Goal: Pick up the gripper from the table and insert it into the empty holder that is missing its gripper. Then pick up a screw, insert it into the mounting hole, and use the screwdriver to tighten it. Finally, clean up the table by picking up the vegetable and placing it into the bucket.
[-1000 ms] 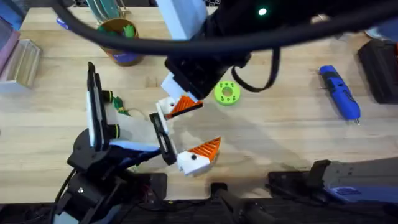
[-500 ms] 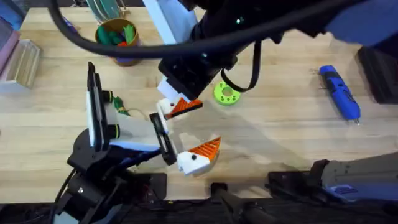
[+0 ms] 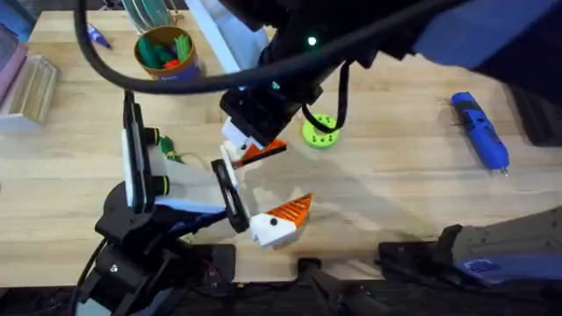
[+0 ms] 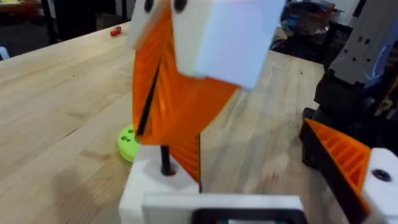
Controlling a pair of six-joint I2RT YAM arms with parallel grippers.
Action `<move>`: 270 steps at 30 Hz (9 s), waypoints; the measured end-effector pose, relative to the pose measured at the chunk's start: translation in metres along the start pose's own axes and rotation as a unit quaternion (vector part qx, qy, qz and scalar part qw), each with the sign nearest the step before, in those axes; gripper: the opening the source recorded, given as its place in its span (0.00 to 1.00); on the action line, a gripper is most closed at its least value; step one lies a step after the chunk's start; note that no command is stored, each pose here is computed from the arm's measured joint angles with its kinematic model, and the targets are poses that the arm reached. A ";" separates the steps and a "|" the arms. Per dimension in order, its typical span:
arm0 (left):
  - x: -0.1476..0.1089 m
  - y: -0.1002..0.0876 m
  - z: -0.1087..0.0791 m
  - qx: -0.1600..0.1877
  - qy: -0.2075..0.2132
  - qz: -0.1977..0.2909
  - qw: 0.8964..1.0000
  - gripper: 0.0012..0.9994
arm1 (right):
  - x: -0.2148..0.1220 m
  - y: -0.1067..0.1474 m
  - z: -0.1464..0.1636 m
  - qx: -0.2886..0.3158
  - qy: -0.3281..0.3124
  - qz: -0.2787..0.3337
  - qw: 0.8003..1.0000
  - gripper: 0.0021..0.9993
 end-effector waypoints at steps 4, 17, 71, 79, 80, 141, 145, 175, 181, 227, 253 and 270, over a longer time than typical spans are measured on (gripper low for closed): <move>0.000 0.000 0.000 0.000 0.000 0.000 1.000 0.99 | 0.002 0.004 0.001 0.002 -0.003 0.010 1.000 0.00; 0.000 0.000 0.000 0.000 0.000 0.000 1.000 0.99 | 0.006 0.000 0.002 -0.002 -0.005 0.007 1.000 0.00; 0.000 0.001 -0.002 -0.007 0.006 0.004 1.000 0.99 | 0.016 0.005 0.009 -0.013 0.003 0.034 0.999 0.00; 0.000 0.002 -0.004 -0.007 0.011 0.006 1.000 0.99 | 0.015 0.007 0.009 -0.010 -0.001 0.040 0.999 0.00; 0.000 0.002 -0.004 -0.007 0.012 0.006 1.000 0.99 | 0.015 0.007 0.009 -0.010 -0.001 0.040 0.999 0.00; 0.000 0.001 -0.002 -0.001 0.007 0.004 1.000 0.89 | -0.116 0.154 0.005 0.090 -0.088 -0.158 0.979 0.89; 0.000 0.001 -0.002 -0.001 0.007 0.004 1.000 0.73 | -0.112 0.153 0.003 0.089 -0.096 -0.151 0.980 0.89; 0.000 0.001 -0.002 0.001 0.007 0.004 1.000 0.01 | -0.050 0.176 -0.156 0.248 0.120 -0.009 0.961 0.89; 0.000 0.001 -0.002 0.001 0.007 0.004 1.000 0.01 | -0.050 0.261 -0.234 0.381 0.197 0.087 0.899 0.90; 0.000 0.001 -0.002 0.001 0.007 0.004 1.000 0.01 | -0.049 0.443 -0.327 0.336 0.192 0.147 0.910 0.91; 0.000 0.001 -0.002 0.001 0.007 0.004 1.000 0.01 | -0.047 0.443 -0.324 0.354 0.186 0.145 0.905 0.02; 0.000 0.001 -0.002 0.001 0.007 0.004 1.000 0.01 | -0.150 0.363 -0.304 0.398 0.317 -0.034 0.860 0.02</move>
Point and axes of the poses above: each hand's point on the last joint's axis, 136 mm out from that joint toward the fingers, its own x axis out along the fingers, its own z axis along the line the jaws close on, y = z × x, the point moved 3 cm from there along -x, back along the fingers, and after that the axes turned 14 degrees about -x, right-handed, at the moved point
